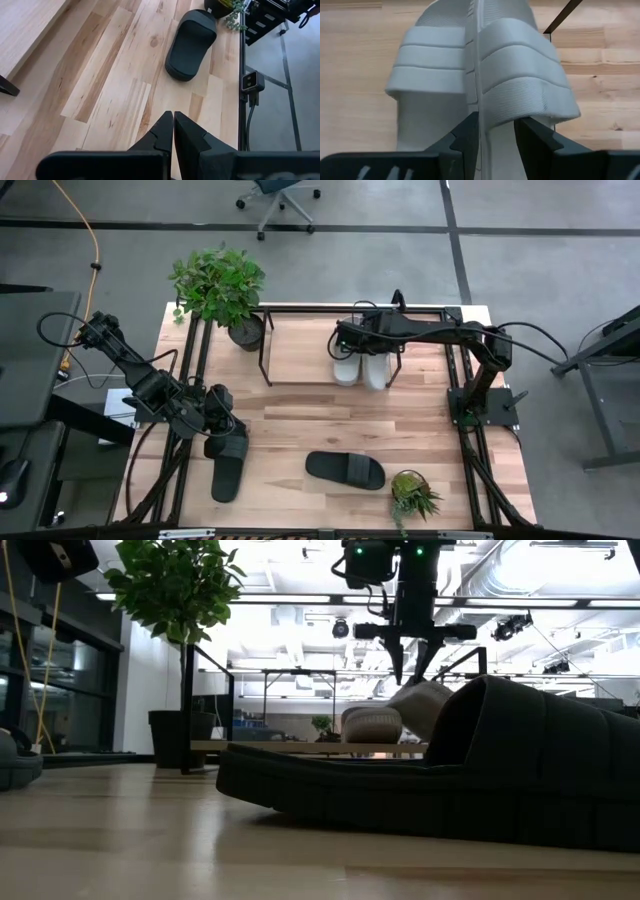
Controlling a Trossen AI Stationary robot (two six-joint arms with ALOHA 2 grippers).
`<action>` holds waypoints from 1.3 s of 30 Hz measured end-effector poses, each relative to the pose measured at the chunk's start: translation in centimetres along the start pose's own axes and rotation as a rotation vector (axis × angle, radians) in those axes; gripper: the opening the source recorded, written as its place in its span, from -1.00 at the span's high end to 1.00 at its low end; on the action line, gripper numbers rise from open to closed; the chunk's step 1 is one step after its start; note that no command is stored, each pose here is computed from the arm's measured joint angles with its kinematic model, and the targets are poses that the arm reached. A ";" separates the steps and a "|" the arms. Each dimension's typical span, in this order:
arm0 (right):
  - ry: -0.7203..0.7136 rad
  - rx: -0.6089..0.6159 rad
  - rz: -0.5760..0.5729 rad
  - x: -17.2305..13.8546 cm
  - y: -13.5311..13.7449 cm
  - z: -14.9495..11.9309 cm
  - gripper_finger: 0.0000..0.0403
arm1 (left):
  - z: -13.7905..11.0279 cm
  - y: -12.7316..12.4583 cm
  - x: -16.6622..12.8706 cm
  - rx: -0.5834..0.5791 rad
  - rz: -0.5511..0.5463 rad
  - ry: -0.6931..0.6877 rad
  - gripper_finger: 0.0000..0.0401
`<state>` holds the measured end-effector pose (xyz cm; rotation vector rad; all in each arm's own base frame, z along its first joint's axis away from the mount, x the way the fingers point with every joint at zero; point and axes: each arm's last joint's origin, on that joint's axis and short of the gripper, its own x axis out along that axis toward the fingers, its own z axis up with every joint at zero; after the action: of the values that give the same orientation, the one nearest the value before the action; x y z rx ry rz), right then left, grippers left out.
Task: Pick and place slides into the shelf
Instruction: Put the gray slipper on the shelf
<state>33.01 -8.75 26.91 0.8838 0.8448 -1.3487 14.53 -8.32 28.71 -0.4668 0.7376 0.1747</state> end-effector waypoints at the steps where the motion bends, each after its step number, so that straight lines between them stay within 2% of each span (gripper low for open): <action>1: 0.000 -0.002 0.001 0.0 0.0 -0.1 0.43 | 0.0 0.0 0.0 0.000 0.000 0.000 0.97; 23: 0.044 -0.049 0.038 -0.5 0.4 -1.1 0.43 | 0.0 0.0 0.0 0.000 0.000 0.000 0.98; 31: -0.009 -0.083 0.087 -2.4 0.5 -2.2 0.43 | 0.0 0.0 0.0 0.001 0.001 0.001 0.97; 34: -0.045 -0.106 0.137 -3.8 1.0 -2.3 0.43 | 0.0 0.0 0.0 0.001 0.001 0.001 0.98; 39: -0.007 -0.176 0.314 -6.0 2.5 -3.1 0.43 | 0.0 0.0 0.0 0.001 0.001 0.000 0.97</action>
<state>35.22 -3.26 31.01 0.8339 0.7695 -0.9891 14.52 -8.31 28.71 -0.4660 0.7377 0.1750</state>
